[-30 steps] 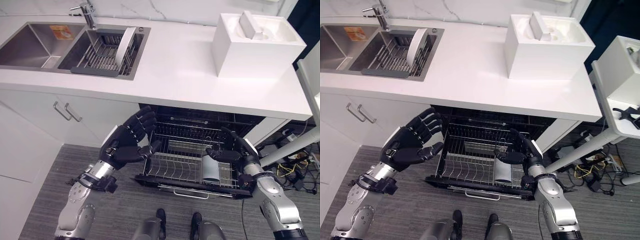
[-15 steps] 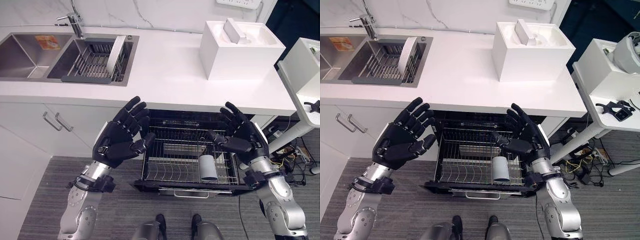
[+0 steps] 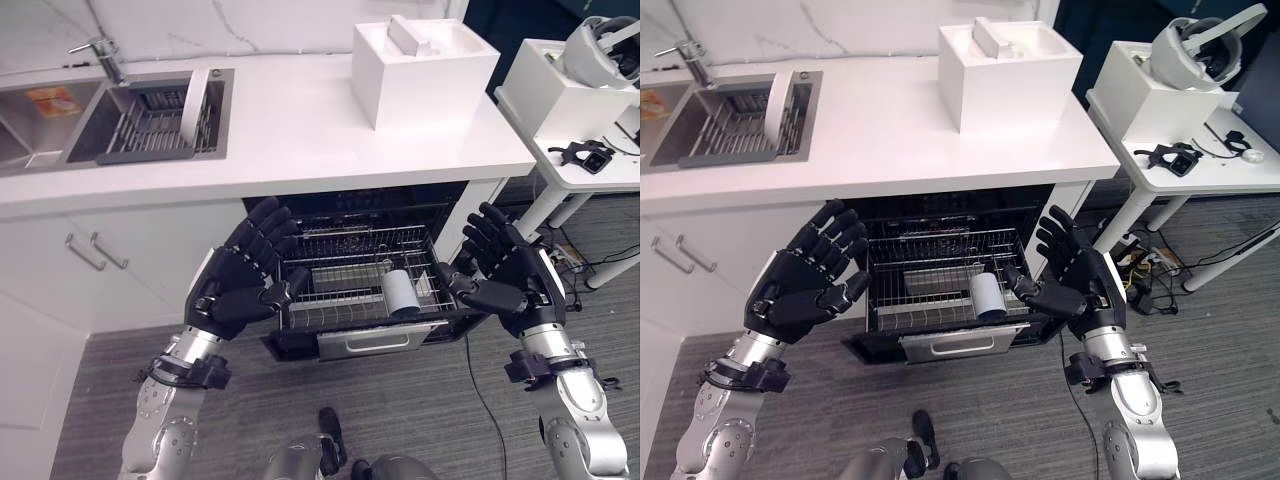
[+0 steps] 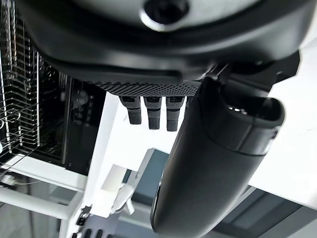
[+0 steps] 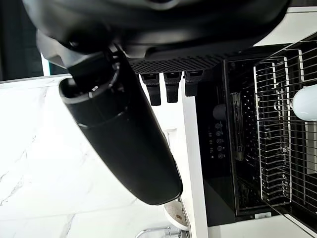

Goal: Place the dishes in the dishwasher.

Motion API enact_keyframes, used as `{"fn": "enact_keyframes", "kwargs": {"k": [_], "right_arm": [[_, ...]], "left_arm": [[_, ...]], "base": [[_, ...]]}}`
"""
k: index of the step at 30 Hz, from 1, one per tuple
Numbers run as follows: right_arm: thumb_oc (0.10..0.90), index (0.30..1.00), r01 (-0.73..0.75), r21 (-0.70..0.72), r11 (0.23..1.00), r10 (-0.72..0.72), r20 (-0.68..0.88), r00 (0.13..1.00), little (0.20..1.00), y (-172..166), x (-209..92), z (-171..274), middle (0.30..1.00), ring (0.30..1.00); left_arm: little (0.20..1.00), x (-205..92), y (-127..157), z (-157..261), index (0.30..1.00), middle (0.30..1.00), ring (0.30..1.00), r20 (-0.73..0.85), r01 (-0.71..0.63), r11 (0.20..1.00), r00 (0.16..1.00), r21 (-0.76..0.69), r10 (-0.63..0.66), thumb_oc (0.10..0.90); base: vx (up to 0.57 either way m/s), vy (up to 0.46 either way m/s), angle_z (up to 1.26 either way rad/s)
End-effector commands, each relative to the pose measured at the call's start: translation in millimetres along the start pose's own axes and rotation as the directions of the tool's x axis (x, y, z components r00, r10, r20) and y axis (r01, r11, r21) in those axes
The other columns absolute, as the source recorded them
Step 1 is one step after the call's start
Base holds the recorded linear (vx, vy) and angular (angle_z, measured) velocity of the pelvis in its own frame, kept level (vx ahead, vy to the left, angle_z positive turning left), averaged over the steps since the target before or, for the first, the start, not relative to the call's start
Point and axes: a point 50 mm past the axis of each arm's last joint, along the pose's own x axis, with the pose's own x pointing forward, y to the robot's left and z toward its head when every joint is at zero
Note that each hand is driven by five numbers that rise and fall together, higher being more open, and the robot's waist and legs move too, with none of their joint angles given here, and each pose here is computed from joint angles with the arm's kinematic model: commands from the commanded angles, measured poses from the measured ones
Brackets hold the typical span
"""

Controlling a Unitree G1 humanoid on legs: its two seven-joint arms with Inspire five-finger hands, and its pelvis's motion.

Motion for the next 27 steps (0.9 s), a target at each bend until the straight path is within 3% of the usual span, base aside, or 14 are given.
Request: {"fn": "enact_keyframes", "kwargs": {"k": [1, 5, 7, 9, 14, 15, 18, 21, 27], "right_arm": [[0.800, 0.900, -0.022, -0.107, 0.994, 0.058, 0.343, 0.938, 0.900, 4, 16, 61, 0.900, 0.900], [0.800, 0.900, -0.030, -0.130, 0.991, 0.069, 0.310, 0.948, 0.900, -3, 16, 66, 0.900, 0.900], [0.800, 0.900, -0.045, -0.149, 0.988, 0.091, 0.317, 0.944, 0.900, -2, 18, 69, 0.900, 0.900], [0.800, 0.900, -0.051, -0.171, 0.984, 0.105, 0.325, 0.940, 0.900, -2, 21, 74, 0.900, 0.900], [0.800, 0.900, -0.002, -0.160, 0.987, 0.065, 0.389, 0.919, 0.900, -4, 20, 82, 0.900, 0.900], [0.800, 0.900, 0.024, -0.102, 0.995, 0.020, 0.409, 0.912, 0.900, -4, 16, 80, 0.900, 0.900], [0.800, 0.900, 0.018, -0.087, 0.996, 0.014, 0.356, 0.934, 0.900, 3, 13, 65, 0.900, 0.900], [0.800, 0.900, 0.028, -0.083, 0.996, 0.001, 0.340, 0.941, 0.900, -2, 18, 63, 0.900, 0.900], [0.800, 0.900, 0.012, -0.070, 0.997, 0.013, 0.345, 0.938, 0.900, -9, 11, 58, 0.900, 0.900]], "left_arm": [[0.900, 21, -24, 39, 0.900, 0.900, 0.900, 0.229, 0.158, 0.985, 0.958, 0.069, -0.170, 0.800], [0.900, 11, -23, 35, 0.900, 0.900, 0.900, 0.265, 0.155, 0.988, 0.953, -0.018, -0.145, 0.800], [0.900, 9, -24, 35, 0.900, 0.900, 0.900, 0.284, 0.138, 0.990, 0.948, 0.040, -0.144, 0.800], [0.900, 7, -20, 37, 0.900, 0.900, 0.900, 0.313, 0.117, 0.993, 0.943, 0.004, -0.112, 0.800], [0.900, 14, -21, 48, 0.900, 0.900, 0.900, 0.322, 0.152, 0.986, 0.933, 0.060, -0.164, 0.800], [0.900, 23, -27, 49, 0.900, 0.900, 0.900, 0.296, 0.193, 0.979, 0.933, 0.070, -0.205, 0.800], [0.900, 26, -26, 45, 0.900, 0.900, 0.900, 0.230, 0.209, 0.974, 0.947, 0.086, -0.224, 0.800], [0.900, 36, -30, 42, 0.900, 0.900, 0.900, 0.218, 0.214, 0.974, 0.949, 0.081, -0.227, 0.800], [0.900, 31, -30, 32, 0.900, 0.900, 0.900, 0.193, 0.232, 0.970, 0.951, 0.071, -0.242, 0.800]], "base": [[-0.17, -0.128, 0.36], [-0.12, 0.226, 0.72], [0.00, 0.428, 0.40], [0.04, 0.531, 0.11], [0.10, 0.870, -0.05], [0.23, 1.183, 0.73], [0.25, 0.817, 0.57], [0.17, 0.316, -0.43], [0.11, -0.061, 0.19]]}}
